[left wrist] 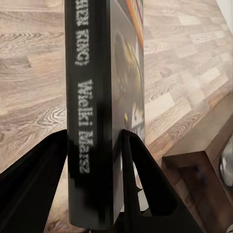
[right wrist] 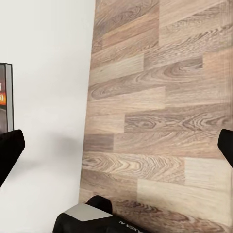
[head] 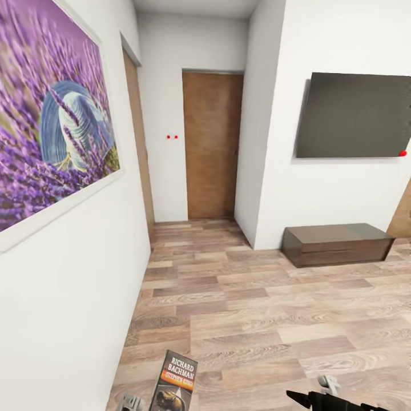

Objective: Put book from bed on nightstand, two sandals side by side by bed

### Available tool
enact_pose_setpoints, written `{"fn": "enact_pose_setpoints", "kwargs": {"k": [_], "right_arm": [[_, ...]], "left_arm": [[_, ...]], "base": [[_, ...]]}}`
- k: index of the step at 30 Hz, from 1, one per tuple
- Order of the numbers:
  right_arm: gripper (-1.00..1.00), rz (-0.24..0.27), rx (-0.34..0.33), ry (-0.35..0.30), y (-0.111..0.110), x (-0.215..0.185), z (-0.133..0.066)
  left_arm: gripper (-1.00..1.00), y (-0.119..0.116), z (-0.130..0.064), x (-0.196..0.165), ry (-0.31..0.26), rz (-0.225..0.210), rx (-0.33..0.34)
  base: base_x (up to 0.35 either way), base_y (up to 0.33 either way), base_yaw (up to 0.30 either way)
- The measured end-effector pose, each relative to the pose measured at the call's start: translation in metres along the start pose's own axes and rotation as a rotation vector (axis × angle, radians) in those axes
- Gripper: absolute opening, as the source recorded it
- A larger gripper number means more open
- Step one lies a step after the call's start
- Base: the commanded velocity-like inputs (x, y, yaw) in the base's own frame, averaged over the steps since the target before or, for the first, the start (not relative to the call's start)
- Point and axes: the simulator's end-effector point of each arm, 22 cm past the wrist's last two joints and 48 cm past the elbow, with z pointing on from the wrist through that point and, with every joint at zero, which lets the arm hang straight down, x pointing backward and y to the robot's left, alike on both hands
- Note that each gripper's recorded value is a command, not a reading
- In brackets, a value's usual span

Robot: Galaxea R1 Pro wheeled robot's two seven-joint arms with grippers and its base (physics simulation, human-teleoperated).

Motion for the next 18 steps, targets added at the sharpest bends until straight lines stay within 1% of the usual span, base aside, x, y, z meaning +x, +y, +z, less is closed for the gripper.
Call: {"fn": "enact_pose_setpoints", "kwargs": {"k": [15, 18], "right_arm": [[1.00, 0.000, 0.006, -0.001, -0.0014, -0.0001, -0.0001], [1.00, 0.001, 0.006, -0.001, -0.0014, -0.0001, -0.0002]], "left_arm": [[-1.00, 0.0000, -0.0001, 0.0002, 0.000, 0.000, 0.000], [-1.00, 0.0000, -0.0001, 0.0003, 0.000, 0.000, 0.000]], "base": [[0.319, 0.000, -0.009], [0.324, 0.000, -0.065]]}}
